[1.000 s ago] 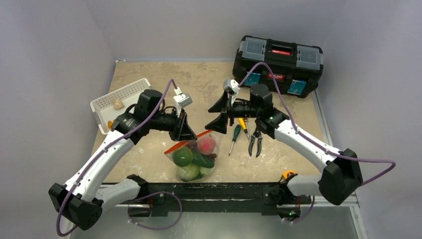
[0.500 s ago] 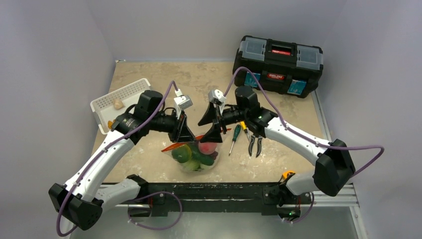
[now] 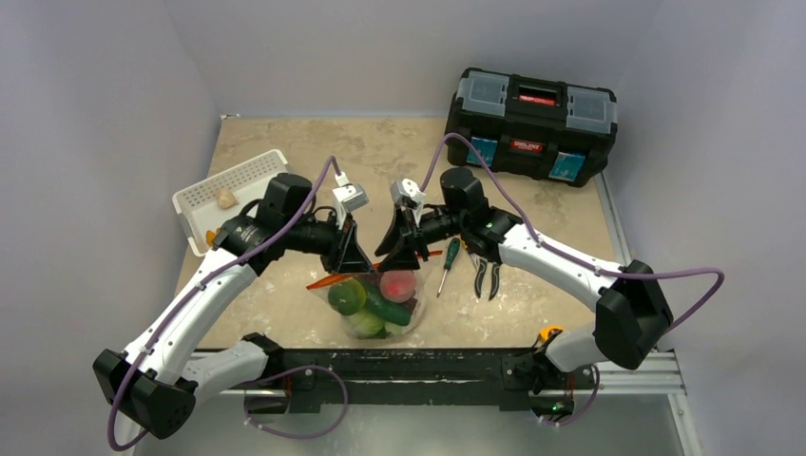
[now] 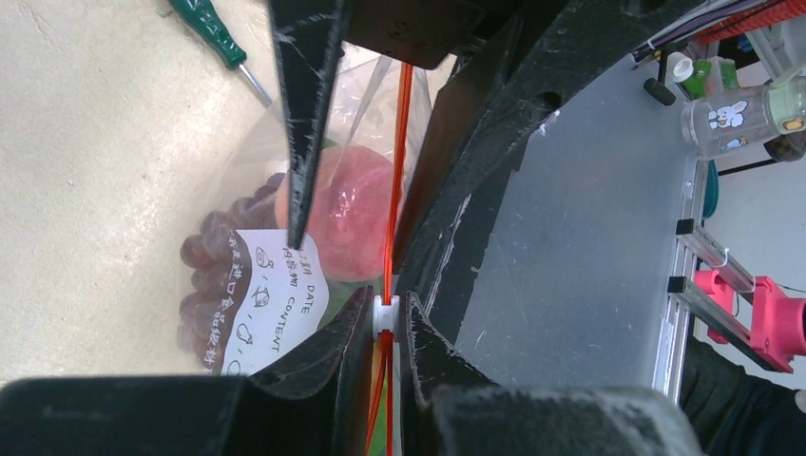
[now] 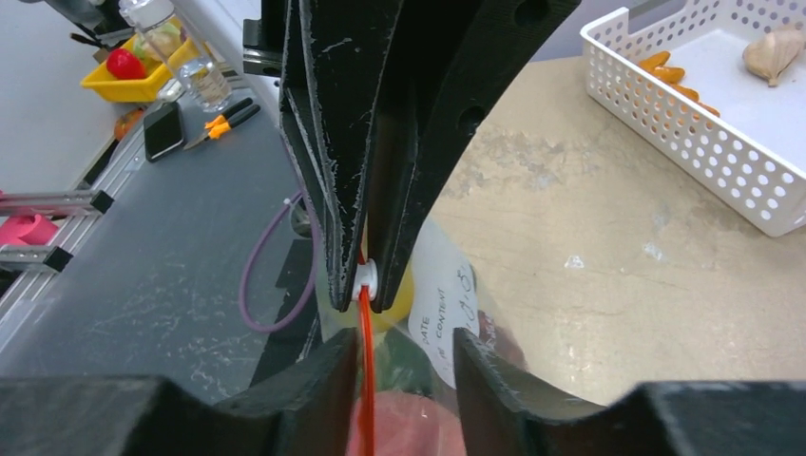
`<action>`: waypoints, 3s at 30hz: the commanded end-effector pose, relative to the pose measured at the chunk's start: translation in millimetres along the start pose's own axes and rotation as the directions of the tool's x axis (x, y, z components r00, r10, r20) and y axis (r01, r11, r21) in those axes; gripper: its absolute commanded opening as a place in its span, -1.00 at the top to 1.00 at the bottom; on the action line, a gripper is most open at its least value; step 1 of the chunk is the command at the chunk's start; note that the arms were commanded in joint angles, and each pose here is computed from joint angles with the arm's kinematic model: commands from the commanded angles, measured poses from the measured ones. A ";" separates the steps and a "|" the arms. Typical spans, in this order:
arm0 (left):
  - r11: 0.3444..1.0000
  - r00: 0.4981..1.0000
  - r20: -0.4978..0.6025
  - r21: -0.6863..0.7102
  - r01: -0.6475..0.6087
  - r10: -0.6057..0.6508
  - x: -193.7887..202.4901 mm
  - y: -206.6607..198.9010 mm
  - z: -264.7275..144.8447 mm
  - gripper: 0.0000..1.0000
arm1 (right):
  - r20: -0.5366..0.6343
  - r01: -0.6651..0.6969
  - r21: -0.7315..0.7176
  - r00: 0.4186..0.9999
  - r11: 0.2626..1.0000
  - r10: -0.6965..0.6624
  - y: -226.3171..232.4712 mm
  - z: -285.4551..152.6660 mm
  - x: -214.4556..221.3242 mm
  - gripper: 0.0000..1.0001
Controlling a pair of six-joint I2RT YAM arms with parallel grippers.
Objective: Place the food in the zip-top bag and seal the zipper
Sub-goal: Zip the zipper food storage bag at the center of the board, then place the zipper food storage bag at the center of the board.
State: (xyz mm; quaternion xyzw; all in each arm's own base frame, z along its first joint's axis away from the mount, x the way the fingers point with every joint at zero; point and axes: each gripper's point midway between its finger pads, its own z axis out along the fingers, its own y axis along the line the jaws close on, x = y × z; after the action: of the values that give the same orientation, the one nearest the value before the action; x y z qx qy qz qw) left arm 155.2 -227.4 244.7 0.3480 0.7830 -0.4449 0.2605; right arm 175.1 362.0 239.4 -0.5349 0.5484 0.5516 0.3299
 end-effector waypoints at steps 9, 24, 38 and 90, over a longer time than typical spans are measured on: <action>0.997 0.995 0.067 0.027 -0.074 0.072 -23.3 -12.2 -6.1 1.00 | 0.039 0.091 0.052 0.995 0.994 -0.093 2.1 -0.8 -15.9 1.00; 0.995 1.000 0.008 -0.101 -0.012 0.013 -0.5 7.1 -11.6 0.99 | 0.290 -0.190 0.714 0.956 0.674 -0.038 -75.5 -72.2 -38.4 1.00; 0.973 1.000 0.008 -0.232 0.004 -0.002 15.5 14.5 -40.7 0.99 | 0.317 -0.230 0.845 0.943 0.483 -0.106 -88.5 -115.2 -35.5 1.00; 0.760 0.832 0.458 -0.646 0.071 0.312 -37.4 -2.9 -161.8 0.00 | 0.144 -0.146 0.965 0.989 0.217 0.024 -169.6 -117.3 -69.2 -0.87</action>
State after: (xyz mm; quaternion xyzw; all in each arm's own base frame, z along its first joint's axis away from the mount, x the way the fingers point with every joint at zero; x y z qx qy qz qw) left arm 154.6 -100.4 326.7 0.1661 0.7811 -0.2108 0.5638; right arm 389.6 328.7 206.3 -0.1822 0.8206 0.1415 0.5229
